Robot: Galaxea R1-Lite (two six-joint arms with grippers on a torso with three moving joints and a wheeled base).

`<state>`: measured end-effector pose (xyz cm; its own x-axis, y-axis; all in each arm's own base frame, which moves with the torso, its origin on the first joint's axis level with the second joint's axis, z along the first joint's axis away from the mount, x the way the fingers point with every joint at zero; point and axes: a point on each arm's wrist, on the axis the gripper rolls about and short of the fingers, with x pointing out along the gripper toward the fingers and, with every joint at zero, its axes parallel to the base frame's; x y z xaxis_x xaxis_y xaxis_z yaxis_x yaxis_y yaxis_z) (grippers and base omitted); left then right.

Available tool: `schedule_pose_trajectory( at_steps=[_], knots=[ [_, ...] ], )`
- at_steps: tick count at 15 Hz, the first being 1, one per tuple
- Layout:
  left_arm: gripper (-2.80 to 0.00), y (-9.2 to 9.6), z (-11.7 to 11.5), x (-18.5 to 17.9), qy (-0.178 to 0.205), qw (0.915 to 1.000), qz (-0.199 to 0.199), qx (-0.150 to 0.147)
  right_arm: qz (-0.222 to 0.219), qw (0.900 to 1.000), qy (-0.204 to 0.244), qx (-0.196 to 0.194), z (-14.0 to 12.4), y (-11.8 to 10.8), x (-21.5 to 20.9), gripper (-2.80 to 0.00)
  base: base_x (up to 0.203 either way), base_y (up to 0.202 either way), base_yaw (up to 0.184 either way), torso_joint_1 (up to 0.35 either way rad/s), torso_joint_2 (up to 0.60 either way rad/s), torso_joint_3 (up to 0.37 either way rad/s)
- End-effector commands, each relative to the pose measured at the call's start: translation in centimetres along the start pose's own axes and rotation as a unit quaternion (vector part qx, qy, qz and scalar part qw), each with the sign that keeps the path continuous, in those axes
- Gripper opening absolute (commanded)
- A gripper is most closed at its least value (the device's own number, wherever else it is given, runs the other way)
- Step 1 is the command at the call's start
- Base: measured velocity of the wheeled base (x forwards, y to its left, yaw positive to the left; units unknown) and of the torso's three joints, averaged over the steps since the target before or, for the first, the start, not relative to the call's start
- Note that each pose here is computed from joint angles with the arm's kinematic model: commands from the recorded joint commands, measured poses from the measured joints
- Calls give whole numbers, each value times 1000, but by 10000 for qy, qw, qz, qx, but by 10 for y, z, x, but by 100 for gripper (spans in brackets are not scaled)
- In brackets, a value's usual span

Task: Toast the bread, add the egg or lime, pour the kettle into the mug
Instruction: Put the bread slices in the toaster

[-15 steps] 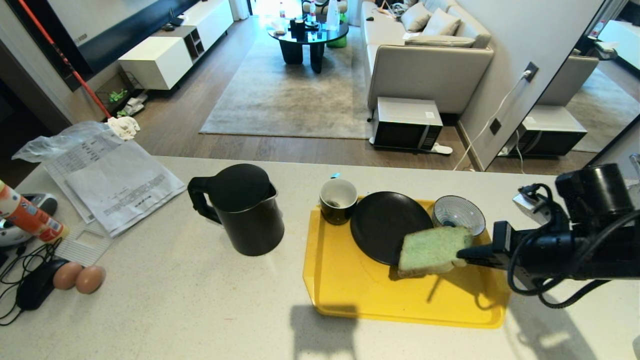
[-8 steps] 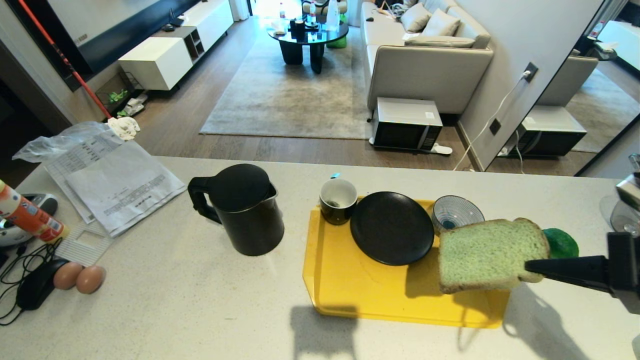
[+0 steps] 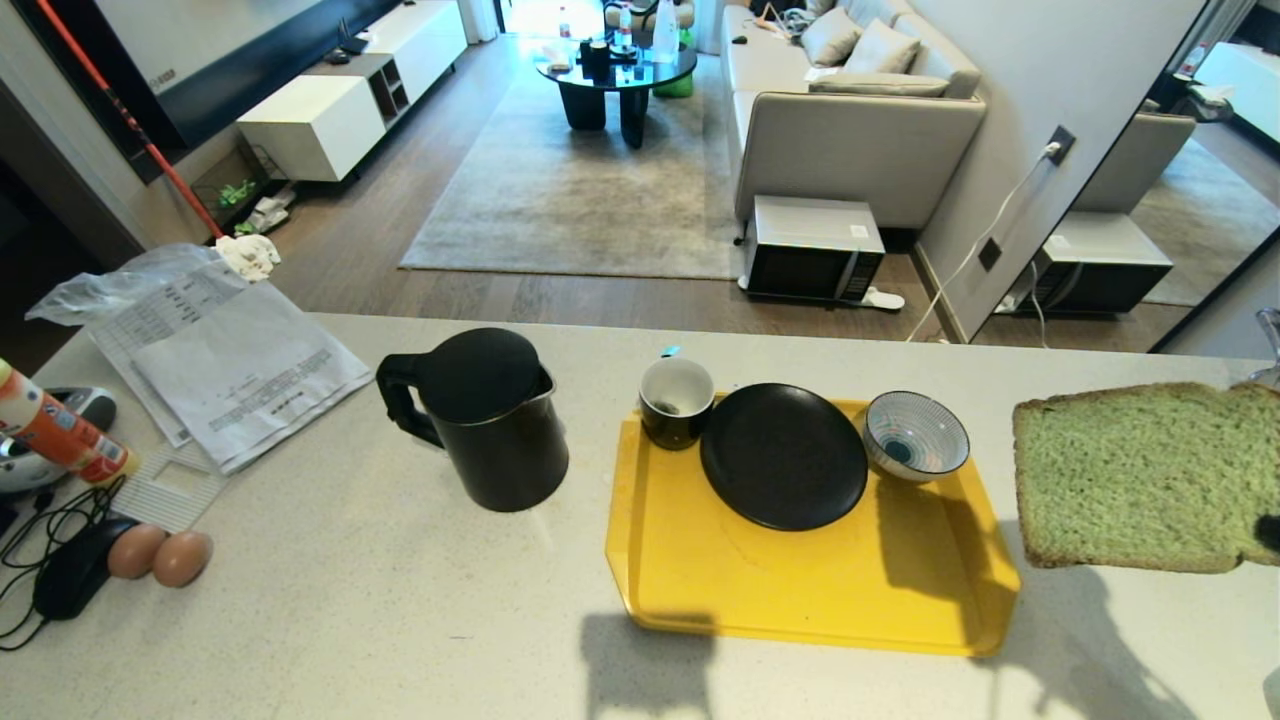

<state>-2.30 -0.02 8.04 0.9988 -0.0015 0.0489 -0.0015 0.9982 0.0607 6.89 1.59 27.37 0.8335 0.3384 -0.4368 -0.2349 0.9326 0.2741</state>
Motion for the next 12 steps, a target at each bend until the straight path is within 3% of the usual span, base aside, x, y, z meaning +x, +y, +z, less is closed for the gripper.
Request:
schedule_pose_trajectory(
  at_steps=[1,5,9,12],
  knots=[
    [-280,0,-5,1,68,10000,-4,3,0,9985,-325,-440,0,3,-16,-280,0,0,0,0,0,0],
    [-280,0,-5,1,68,10000,-4,3,-216,9957,-469,-763,8,4,-18,-280,0,0,0,0,0,0],
    [-280,0,-5,1,68,10000,-4,3,-864,9897,-580,-986,4,1,-23,-280,0,0,0,0,0,0],
    [-280,0,-5,1,68,10000,-4,3,-881,9892,-610,-996,0,1,-24,-280,0,0,0,0,0,0]
  ],
)
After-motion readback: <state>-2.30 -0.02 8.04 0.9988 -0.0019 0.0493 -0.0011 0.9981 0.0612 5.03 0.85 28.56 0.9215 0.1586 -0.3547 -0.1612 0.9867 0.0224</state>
